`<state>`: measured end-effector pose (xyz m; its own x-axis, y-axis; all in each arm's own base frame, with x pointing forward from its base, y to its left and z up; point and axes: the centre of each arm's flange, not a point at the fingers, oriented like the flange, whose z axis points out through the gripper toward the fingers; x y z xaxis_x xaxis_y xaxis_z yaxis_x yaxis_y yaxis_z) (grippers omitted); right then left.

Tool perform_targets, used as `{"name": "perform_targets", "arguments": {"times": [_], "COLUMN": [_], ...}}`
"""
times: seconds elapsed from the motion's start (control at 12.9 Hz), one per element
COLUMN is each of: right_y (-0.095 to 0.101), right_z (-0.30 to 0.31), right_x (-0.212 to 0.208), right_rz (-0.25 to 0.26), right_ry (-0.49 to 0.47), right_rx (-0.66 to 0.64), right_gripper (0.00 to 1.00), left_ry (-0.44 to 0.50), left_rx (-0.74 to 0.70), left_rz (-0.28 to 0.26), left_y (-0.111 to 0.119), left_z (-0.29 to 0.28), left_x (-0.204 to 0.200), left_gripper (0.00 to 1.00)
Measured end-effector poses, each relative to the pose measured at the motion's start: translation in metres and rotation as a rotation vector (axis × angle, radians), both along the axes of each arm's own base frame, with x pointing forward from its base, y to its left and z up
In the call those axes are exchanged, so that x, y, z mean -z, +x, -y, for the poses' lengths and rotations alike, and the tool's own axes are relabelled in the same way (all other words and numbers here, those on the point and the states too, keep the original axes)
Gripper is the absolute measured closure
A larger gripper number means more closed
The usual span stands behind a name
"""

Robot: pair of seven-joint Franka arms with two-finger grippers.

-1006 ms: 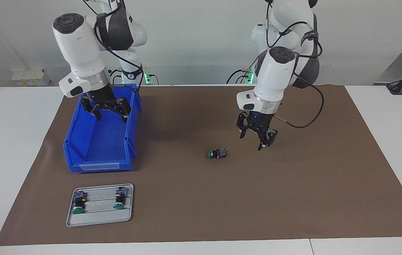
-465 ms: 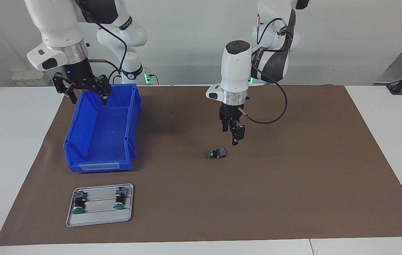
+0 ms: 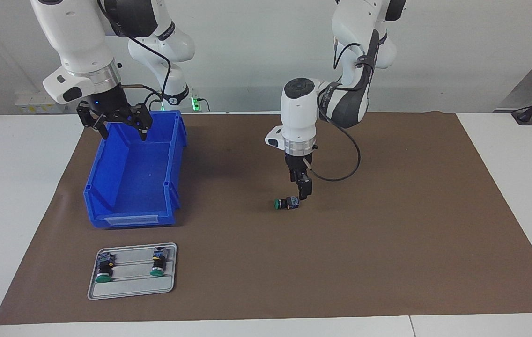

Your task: Place and press button with both arms

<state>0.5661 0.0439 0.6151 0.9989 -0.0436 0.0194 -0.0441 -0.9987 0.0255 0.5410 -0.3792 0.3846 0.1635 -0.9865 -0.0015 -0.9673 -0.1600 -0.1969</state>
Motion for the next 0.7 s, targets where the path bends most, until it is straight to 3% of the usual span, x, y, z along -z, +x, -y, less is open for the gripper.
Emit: {"name": "perform_targets", "arguments": {"times": [0.39, 0.7], "right_y": [-0.008, -0.012], "right_z": [-0.001, -0.002], "right_x": [0.009, 0.011], "right_rz": [-0.025, -0.05], "right_ry": [0.004, 0.002], "right_rx": [0.011, 0.06], "right_gripper": [0.0, 0.0], "left_ry": [-0.041, -0.109], "left_rx": [0.051, 0.0], "left_rz": [0.008, -0.047], "left_y": [-0.014, -0.023], "left_z": [0.019, 0.019], "left_x": [0.034, 0.049], "left_gripper": [0.17, 0.17]}}
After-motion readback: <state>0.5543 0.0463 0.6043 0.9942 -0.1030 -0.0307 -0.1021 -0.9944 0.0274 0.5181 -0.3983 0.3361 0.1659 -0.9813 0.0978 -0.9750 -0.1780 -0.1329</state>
